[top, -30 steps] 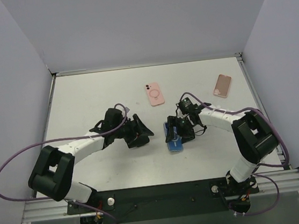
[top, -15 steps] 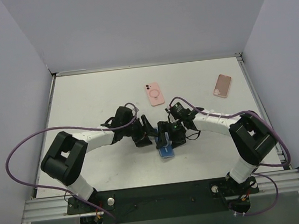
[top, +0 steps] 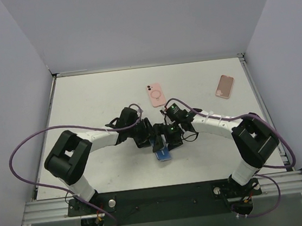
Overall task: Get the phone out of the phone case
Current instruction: Pick up the phone at the center of the board, then adjust the phone.
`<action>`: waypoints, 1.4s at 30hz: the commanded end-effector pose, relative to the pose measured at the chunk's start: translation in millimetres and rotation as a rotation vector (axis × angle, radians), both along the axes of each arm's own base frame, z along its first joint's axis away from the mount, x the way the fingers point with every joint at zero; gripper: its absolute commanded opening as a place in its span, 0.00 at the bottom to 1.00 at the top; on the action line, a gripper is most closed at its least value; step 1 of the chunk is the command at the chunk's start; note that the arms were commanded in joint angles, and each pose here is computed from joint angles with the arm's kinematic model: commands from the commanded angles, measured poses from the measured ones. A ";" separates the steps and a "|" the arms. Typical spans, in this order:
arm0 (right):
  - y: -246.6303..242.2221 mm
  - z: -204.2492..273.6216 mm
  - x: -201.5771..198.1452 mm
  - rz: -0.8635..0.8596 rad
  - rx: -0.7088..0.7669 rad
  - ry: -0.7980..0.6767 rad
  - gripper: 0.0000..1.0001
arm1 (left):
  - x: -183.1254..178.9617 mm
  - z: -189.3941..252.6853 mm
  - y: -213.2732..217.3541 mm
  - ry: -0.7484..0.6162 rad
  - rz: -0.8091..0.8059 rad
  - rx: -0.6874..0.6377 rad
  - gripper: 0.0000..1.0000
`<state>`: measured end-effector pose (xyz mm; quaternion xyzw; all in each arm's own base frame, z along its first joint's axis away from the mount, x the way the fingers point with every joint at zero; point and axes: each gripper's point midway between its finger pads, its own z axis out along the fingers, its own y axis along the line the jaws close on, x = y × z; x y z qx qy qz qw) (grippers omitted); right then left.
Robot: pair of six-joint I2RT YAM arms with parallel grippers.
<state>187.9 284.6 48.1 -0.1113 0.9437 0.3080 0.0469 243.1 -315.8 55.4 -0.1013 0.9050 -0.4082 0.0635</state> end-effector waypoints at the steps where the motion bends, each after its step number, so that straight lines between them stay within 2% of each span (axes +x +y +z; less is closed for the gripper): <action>1: 14.0 35.1 -2.6 0.057 0.067 -0.054 0.16 | 11.8 13.7 -13.0 -0.068 -0.008 -0.023 0.49; 6: 10.0 31.9 -6.6 0.056 0.045 -0.055 0.17 | 11.5 16.0 -15.1 -0.067 -0.012 -0.023 0.28; 9: 6.9 32.4 -7.6 0.058 0.037 -0.063 0.21 | 12.6 19.3 -14.8 -0.074 -0.008 -0.023 0.21; 12: 1.7 36.0 -6.2 0.057 0.019 -0.088 0.39 | 12.5 22.3 -13.9 -0.075 -0.005 -0.019 0.07; 13: 0.8 37.9 -4.4 0.051 0.014 -0.098 0.59 | 12.7 23.7 -13.3 -0.077 -0.001 -0.018 0.01; 16: -5.0 45.1 1.6 0.036 -0.025 -0.152 0.80 | 12.9 24.2 -9.8 -0.056 0.015 0.010 0.00; 19: -12.2 49.9 8.3 0.019 -0.088 -0.250 0.86 | 18.6 25.5 -7.3 -0.043 0.044 0.051 0.00; 24: -20.7 59.4 16.2 -0.045 -0.208 -0.445 0.90 | 17.6 22.0 2.8 0.031 0.071 0.163 0.00; 30: -4.6 68.9 6.4 -0.014 -0.287 -0.614 0.89 | 21.1 25.9 19.4 0.085 0.166 0.278 0.00; 38: 7.4 60.1 9.7 -0.015 -0.424 -0.751 0.77 | 16.2 34.7 37.2 0.136 0.219 0.408 0.00; 41: 17.0 56.4 6.9 -0.005 -0.435 -0.759 0.71 | 15.3 34.8 41.7 0.155 0.243 0.435 0.00; 42: 18.1 55.6 6.7 -0.005 -0.444 -0.767 0.66 | 16.0 34.9 42.0 0.156 0.249 0.438 0.00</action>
